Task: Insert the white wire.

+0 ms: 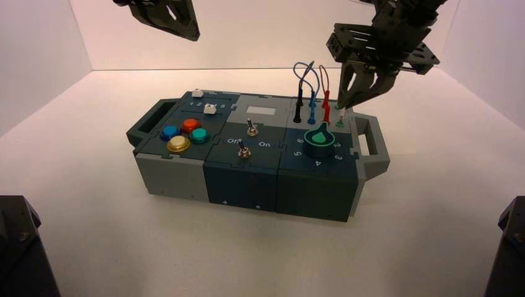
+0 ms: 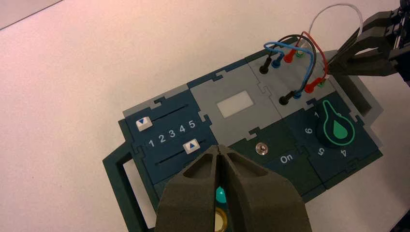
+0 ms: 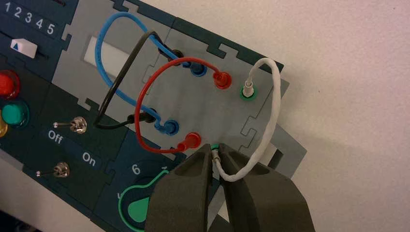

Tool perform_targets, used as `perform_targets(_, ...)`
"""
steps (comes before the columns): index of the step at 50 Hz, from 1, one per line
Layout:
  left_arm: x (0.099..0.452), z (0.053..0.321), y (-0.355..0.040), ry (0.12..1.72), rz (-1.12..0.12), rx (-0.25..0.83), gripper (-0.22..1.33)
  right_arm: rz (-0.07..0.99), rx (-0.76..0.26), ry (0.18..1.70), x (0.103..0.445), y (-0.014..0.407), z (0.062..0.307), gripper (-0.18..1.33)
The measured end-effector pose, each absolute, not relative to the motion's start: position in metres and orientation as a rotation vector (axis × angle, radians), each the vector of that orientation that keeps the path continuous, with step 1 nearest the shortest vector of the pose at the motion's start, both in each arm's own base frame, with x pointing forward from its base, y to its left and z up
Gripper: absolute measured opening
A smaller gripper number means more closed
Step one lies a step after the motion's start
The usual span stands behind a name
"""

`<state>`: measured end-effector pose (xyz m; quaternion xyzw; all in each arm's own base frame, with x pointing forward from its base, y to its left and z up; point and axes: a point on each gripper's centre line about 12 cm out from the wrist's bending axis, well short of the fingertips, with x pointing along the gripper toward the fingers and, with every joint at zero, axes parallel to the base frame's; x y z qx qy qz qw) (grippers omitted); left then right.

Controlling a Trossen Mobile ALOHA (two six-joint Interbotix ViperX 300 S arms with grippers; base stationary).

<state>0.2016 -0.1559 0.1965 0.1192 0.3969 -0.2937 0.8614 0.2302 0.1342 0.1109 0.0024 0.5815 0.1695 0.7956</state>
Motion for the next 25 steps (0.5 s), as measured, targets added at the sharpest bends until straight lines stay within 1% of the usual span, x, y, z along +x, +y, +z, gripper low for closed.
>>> perform_targets(25, 0.2015, 0.1969, -0.1559, 0.832, -0.616, 0.248, -0.16, 0.384, -0.018, 1.25, 0.2261, 0.1379, 0.1108, -0.03)
